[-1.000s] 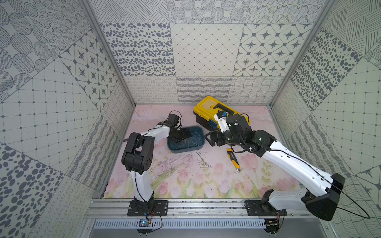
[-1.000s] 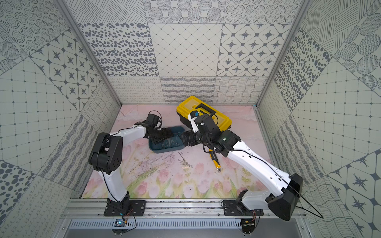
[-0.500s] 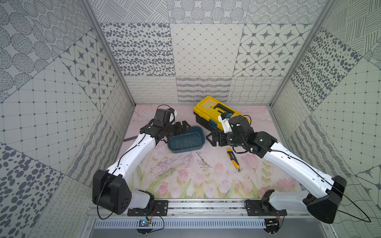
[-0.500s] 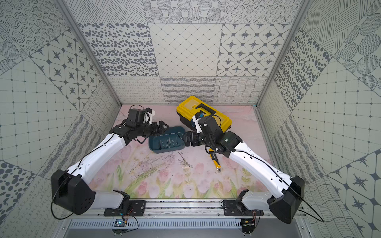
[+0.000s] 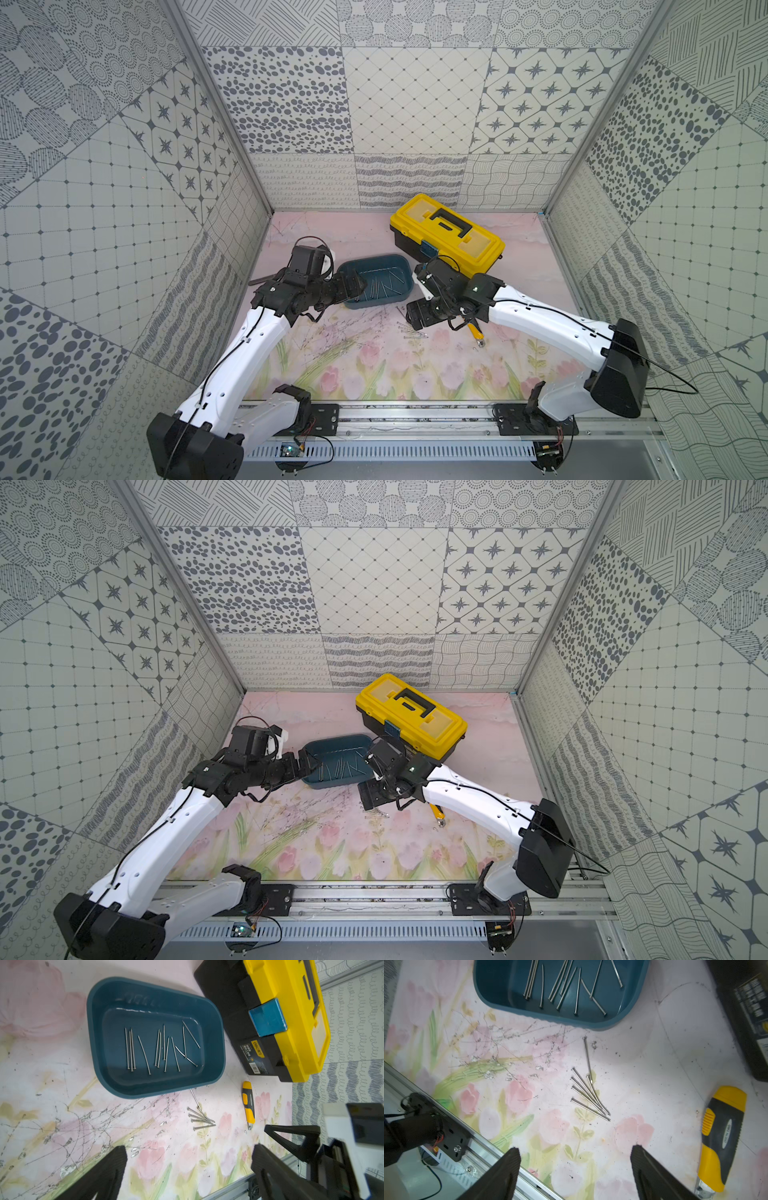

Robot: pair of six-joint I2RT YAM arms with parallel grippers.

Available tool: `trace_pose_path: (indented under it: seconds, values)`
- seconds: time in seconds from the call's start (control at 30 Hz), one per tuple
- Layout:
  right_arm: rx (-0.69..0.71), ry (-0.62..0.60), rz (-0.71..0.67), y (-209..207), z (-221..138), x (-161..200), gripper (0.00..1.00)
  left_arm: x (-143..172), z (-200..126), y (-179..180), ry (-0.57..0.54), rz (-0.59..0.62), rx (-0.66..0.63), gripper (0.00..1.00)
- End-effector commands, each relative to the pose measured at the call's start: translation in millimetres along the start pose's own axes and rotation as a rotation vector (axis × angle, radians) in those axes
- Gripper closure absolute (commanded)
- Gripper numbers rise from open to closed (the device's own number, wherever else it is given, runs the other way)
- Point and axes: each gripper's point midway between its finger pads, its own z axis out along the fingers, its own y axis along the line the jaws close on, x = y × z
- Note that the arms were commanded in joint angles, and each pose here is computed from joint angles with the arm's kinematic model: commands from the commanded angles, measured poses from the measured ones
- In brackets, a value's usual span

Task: Put the nails on the desktop into the storage box
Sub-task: Pick up the nail from the center of the board.

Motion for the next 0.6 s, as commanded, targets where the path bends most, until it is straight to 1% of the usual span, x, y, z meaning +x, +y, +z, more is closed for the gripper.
trace_pose_path:
  seconds: [0.0,0.1,0.2,0.3,0.33,0.4,0.43,0.57]
  values:
    - [0.036,-0.01,-0.011,6,2,-1,0.14,37,-7,-2,0.105,-0.045,0.052,0.0]
    - [0.027,0.039,0.026,16,15,12,0.18,53,-10,-12,0.13,0.029,0.089,0.0]
    - [0.021,0.051,0.133,22,17,22,0.19,71,-11,-15,0.179,0.117,0.092,0.03]
    - [0.014,0.047,0.325,17,8,31,0.2,86,-23,-10,0.203,0.247,0.045,0.05]
    - [0.015,0.046,0.397,12,6,37,0.2,86,-26,-10,0.185,0.265,0.038,0.06]
    - [0.012,0.056,0.532,3,4,49,0.19,91,-31,-23,0.165,0.335,0.11,0.1]
    - [0.009,0.068,0.592,-2,3,57,0.19,93,-31,-25,0.161,0.365,0.104,0.11]
    - [-0.045,0.104,0.83,-23,1,79,0.2,110,-27,-36,0.258,0.472,0.082,0.16]
